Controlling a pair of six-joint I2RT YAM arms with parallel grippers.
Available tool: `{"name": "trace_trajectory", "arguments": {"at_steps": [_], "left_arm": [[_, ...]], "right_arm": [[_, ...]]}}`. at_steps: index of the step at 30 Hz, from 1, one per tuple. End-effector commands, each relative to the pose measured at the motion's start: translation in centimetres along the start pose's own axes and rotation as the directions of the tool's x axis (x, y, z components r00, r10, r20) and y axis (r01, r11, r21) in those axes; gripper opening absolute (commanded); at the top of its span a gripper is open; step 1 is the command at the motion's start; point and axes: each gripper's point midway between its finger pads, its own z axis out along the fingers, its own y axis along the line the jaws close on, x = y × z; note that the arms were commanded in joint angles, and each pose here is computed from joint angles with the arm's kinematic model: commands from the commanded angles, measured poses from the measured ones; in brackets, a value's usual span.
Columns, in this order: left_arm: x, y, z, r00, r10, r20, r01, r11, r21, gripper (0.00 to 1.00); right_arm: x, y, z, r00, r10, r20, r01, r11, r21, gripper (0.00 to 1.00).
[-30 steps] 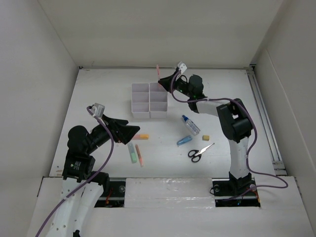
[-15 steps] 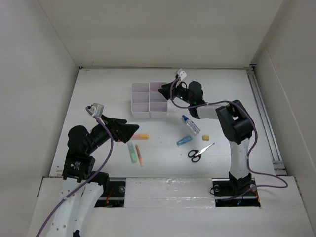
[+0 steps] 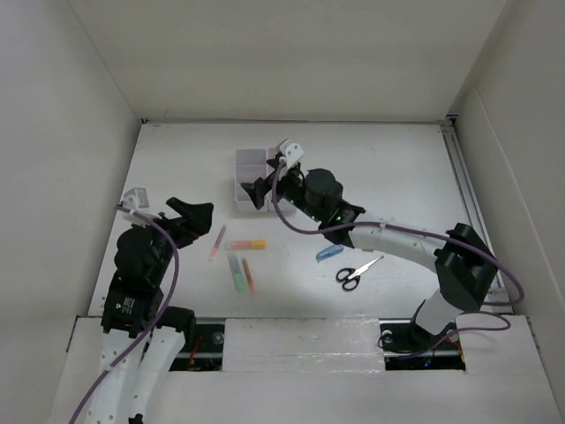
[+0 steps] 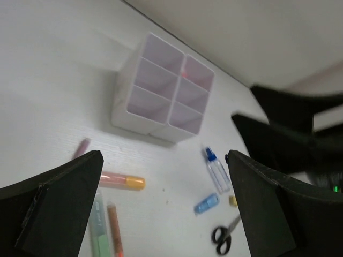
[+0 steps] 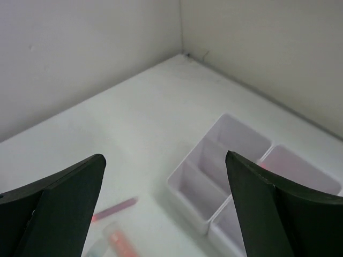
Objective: Sort the stationery into containers
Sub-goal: Place the pen in the storage box, then pick up the pen from the center of the board.
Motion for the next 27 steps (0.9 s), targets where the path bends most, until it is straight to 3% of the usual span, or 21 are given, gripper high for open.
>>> {"name": "trace_trajectory", "arguments": {"at_steps": [1,2,6,9,11,14,16,19,24,27], "left_arm": [[-5.3,3.2,-2.2,0.968,-0.057,0.246,0.117,0.964,-0.237,1.0],[-6.2,3.7,-2.6,0.957,-0.047,0.285,0.127,0.954,-0.271,1.0],[-8.0,5.4,-4.1,0.938,0.02,0.346,0.123,0.915,-0.385,1.0],[-8.3,6.9,-4.7,0.923,0.023,0.384,0.168,0.874,-0.456,1.0],[-8.3,6.9,-4.7,0.923,0.023,0.385,0.168,0.874,-0.456,1.0],[-8.3,6.8,-5.2,0.913,0.009,0.407,0.185,0.881,-0.435,1.0],[-8.3,6.6,-5.6,0.909,0.008,0.417,0.182,0.892,-0.414,1.0],[-8.5,6.2,-5.7,0.904,0.0,0.427,0.185,0.901,-0.391,1.0],[-8.5,5.9,-5.6,0.908,0.0,0.418,0.173,0.91,-0.376,1.0],[-8.5,6.0,-5.9,0.906,0.002,0.424,0.176,0.908,-0.38,1.0]], "right_arm": [[5.1,-1.9,-2.6,0.975,-0.003,-0.222,0.038,0.987,0.156,1.0],[6.2,-0.3,-2.8,0.969,0.013,-0.247,0.0,0.999,0.054,1.0],[9.5,2.9,-3.5,0.94,0.007,-0.342,-0.052,0.991,-0.122,1.0],[13.3,4.2,-3.2,0.88,0.039,-0.474,-0.088,0.993,-0.083,0.95],[13.3,5.7,-2.5,0.878,0.047,-0.476,-0.103,0.99,-0.092,0.93],[15.0,6.7,-2.3,0.864,-0.031,-0.503,-0.038,0.991,-0.127,0.93],[17.3,8.6,-2.8,0.823,-0.161,-0.545,-0.018,0.951,-0.308,0.93],[17.9,9.7,-1.9,0.781,-0.315,-0.54,0.026,0.88,-0.475,0.87],[16.1,11.0,-1.0,0.785,-0.427,-0.448,0.113,0.811,-0.574,0.9],[17.1,12.2,-0.7,0.762,-0.52,-0.387,0.134,0.711,-0.691,0.92]]}}
